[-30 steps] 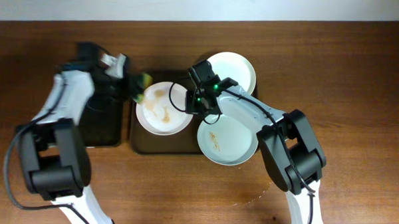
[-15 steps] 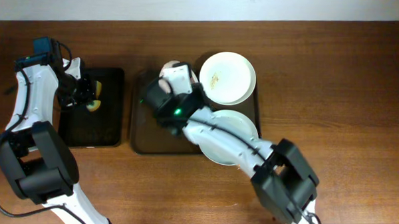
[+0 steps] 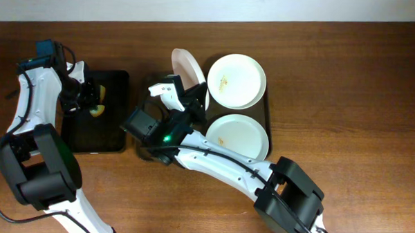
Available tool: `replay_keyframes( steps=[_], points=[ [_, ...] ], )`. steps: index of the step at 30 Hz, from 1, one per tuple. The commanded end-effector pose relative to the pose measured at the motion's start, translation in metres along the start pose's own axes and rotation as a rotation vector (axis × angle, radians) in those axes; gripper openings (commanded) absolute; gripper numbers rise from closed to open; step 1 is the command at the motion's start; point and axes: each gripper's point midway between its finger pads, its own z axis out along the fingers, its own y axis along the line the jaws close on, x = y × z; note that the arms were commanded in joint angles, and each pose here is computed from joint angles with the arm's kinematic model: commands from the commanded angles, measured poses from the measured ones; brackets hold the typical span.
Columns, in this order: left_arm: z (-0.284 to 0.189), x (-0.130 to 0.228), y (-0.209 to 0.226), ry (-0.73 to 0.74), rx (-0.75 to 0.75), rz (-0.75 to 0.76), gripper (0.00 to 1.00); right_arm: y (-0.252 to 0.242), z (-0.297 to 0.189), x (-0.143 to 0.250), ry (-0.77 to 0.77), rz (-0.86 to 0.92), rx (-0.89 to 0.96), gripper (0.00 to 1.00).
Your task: Clean dirty plates on tray and stack at the side
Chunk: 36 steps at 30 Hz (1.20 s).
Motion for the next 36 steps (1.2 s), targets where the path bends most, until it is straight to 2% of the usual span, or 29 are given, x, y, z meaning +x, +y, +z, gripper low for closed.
replay_keyframes(
  steps=[1, 4, 6, 8, 10, 14, 16, 19, 22, 24, 25, 28, 29, 31, 33, 36],
  points=[
    [0.001, -0.006, -0.002, -0.017, 0.003, 0.028, 0.01, -0.004, 0.021, -0.006, 0.128, 0.104, -0.194, 0.04],
    [0.003, -0.008, -0.01, -0.025, 0.005, 0.049, 0.01, -0.02, 0.049, -0.01, 0.317, 0.274, -0.516, 0.04],
    [0.004, -0.009, -0.019, -0.028, 0.009, 0.071, 0.01, -0.042, 0.071, -0.005, 0.416, 0.359, -0.634, 0.04],
    [0.008, -0.012, -0.039, -0.046, 0.016, 0.121, 0.01, -0.089, 0.111, 0.034, 0.638, 0.494, -0.756, 0.04],
    [0.01, -0.012, -0.05, -0.05, 0.002, 0.155, 0.01, -0.146, 0.154, 0.096, 0.856, 0.634, -0.699, 0.04],
    [0.014, -0.009, -0.071, -0.05, 0.01, 0.204, 0.01, -0.216, 0.2, 0.21, 1.108, 0.749, -0.458, 0.04],
    [0.016, -0.01, -0.086, -0.063, 0.018, 0.237, 0.01, -0.225, 0.209, 0.252, 1.161, 0.793, -0.396, 0.04],
    [0.018, -0.013, -0.107, -0.094, 0.032, 0.287, 0.01, -0.212, 0.207, 0.307, 1.217, 0.815, -0.358, 0.04],
    [0.02, -0.015, -0.119, -0.111, 0.04, 0.314, 0.01, -0.196, 0.201, 0.334, 1.218, 0.817, -0.356, 0.06],
    [0.02, -0.016, -0.125, -0.121, 0.044, 0.328, 0.01, -0.191, 0.197, 0.339, 1.227, 0.82, -0.365, 0.4],
    [0.02, -0.017, -0.126, -0.129, 0.046, 0.329, 0.01, -0.193, 0.197, 0.323, 1.217, 0.846, -0.406, 0.48],
    [0.02, -0.018, -0.126, -0.13, 0.046, 0.329, 0.01, -0.2, 0.19, 0.265, 1.142, 0.853, -0.574, 0.5],
    [0.02, -0.018, -0.126, -0.13, 0.046, 0.329, 0.01, -0.193, 0.179, 0.225, 1.073, 0.859, -0.729, 0.51],
    [0.02, -0.017, -0.126, -0.127, 0.046, 0.329, 0.01, -0.174, 0.155, 0.187, 1.03, 0.851, -0.872, 0.52],
    [0.02, -0.017, -0.126, -0.126, 0.046, 0.329, 0.01, -0.147, 0.128, 0.184, 1.101, 0.768, -0.914, 0.51],
    [0.02, -0.017, -0.126, -0.125, 0.046, 0.329, 0.01, -0.113, 0.089, 0.224, 1.26, 0.616, -0.762, 0.48]
  ],
)
